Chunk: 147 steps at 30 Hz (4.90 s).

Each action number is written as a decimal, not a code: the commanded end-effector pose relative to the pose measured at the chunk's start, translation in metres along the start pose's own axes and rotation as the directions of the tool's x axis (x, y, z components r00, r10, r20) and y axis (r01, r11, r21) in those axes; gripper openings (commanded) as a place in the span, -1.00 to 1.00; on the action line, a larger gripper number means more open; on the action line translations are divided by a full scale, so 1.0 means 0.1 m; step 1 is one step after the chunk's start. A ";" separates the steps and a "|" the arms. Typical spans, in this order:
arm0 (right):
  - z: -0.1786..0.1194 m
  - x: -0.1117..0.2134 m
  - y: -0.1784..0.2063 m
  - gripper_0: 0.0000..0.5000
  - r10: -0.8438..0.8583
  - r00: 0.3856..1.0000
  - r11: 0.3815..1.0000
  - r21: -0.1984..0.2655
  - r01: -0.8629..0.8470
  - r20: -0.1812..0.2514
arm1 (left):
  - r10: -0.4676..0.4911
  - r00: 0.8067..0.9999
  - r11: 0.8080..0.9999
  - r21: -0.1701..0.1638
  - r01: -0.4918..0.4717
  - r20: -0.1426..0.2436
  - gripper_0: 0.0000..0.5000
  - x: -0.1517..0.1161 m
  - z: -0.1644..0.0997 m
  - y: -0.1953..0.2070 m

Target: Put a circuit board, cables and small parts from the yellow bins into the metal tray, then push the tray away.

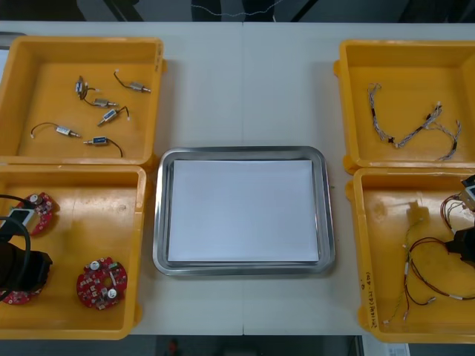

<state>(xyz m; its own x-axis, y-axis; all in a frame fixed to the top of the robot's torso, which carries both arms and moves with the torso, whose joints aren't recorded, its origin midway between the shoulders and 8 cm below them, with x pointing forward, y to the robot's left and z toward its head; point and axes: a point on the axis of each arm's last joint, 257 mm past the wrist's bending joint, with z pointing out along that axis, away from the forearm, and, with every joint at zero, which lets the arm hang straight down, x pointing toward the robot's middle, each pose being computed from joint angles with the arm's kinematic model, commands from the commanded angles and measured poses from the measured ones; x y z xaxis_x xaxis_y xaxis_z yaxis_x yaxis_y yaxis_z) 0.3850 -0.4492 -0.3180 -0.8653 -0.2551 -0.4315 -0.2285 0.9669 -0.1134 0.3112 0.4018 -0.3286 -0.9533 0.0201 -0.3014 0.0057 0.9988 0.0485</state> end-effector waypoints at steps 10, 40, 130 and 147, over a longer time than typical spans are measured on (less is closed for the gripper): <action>0.00 0.10 -0.02 -0.96 -0.048 0.999 0.999 0.001 0.048 -0.021 | 0.093 0.995 0.992 -0.093 -0.089 0.037 -1.00 -0.33 -0.90 0.14; -1.28 -0.38 0.01 -1.00 -0.158 0.987 0.986 0.042 0.158 -0.019 | 0.232 0.966 0.971 0.026 -0.237 0.115 -1.00 -0.92 -1.37 -1.29; -1.98 -0.84 1.16 -1.00 -0.576 0.816 0.818 0.040 0.575 0.045 | -0.133 0.988 0.990 0.054 0.128 0.085 1.00 -1.06 -0.32 -3.35; -2.00 -0.94 1.32 -1.00 -0.619 0.782 0.785 0.024 0.619 0.067 | -0.185 0.974 0.977 0.132 0.168 0.128 1.00 -1.34 -0.89 -3.19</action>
<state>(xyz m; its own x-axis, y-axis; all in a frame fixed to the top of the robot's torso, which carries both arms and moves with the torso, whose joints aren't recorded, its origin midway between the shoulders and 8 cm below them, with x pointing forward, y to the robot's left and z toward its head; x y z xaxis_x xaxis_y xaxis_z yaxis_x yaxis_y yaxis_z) 0.3434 -0.3076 -0.1255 -0.5468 -0.7618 -0.3474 -0.6871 0.6454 -0.3337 0.4064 0.0664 -0.2484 -0.9102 -0.0947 -0.4033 -0.0680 0.9945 -0.0802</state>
